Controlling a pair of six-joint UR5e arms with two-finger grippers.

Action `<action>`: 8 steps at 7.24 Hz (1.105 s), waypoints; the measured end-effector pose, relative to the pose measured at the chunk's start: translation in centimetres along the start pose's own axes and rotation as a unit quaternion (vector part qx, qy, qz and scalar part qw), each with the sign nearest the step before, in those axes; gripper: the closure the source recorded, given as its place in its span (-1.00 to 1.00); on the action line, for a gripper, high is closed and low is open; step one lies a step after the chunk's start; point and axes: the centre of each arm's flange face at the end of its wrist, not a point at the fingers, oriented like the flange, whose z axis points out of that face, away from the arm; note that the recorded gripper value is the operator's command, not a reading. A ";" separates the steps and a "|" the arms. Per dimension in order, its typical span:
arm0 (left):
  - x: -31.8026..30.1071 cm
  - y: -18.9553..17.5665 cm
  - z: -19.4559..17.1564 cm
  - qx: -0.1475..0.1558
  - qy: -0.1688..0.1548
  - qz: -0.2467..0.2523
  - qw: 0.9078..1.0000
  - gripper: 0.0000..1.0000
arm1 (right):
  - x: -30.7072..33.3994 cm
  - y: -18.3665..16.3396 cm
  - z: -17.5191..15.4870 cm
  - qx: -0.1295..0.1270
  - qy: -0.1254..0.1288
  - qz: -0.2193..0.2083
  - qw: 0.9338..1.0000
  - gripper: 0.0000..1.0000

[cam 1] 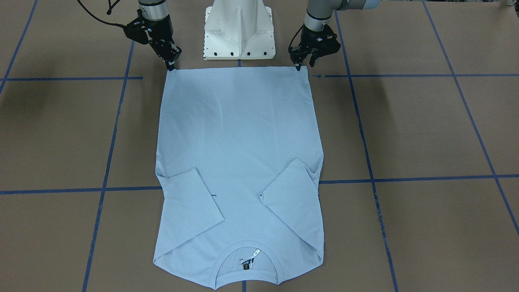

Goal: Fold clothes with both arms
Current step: 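Position both grippers at the hem corners nearest the robot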

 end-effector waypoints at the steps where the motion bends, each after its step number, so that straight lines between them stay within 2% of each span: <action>1: -0.1 0.0 0.1 0.000 -0.001 0.000 1.000 0.00 | 0.0 -0.1 0.0 0.000 0.001 0.000 1.000 1.00; 2: -0.1 0.0 0.1 0.000 -0.001 0.000 1.000 0.43 | 0.1 -0.1 0.0 0.000 0.001 0.000 1.000 1.00; 3: -0.1 0.0 0.2 0.000 -0.001 0.000 1.000 0.95 | 0.0 -0.1 0.0 0.000 0.001 0.000 1.000 1.00; 8: 0.4 0.3 -0.6 -0.009 0.006 0.001 1.000 1.00 | 0.0 -0.2 -0.1 0.001 0.000 -0.002 1.000 1.00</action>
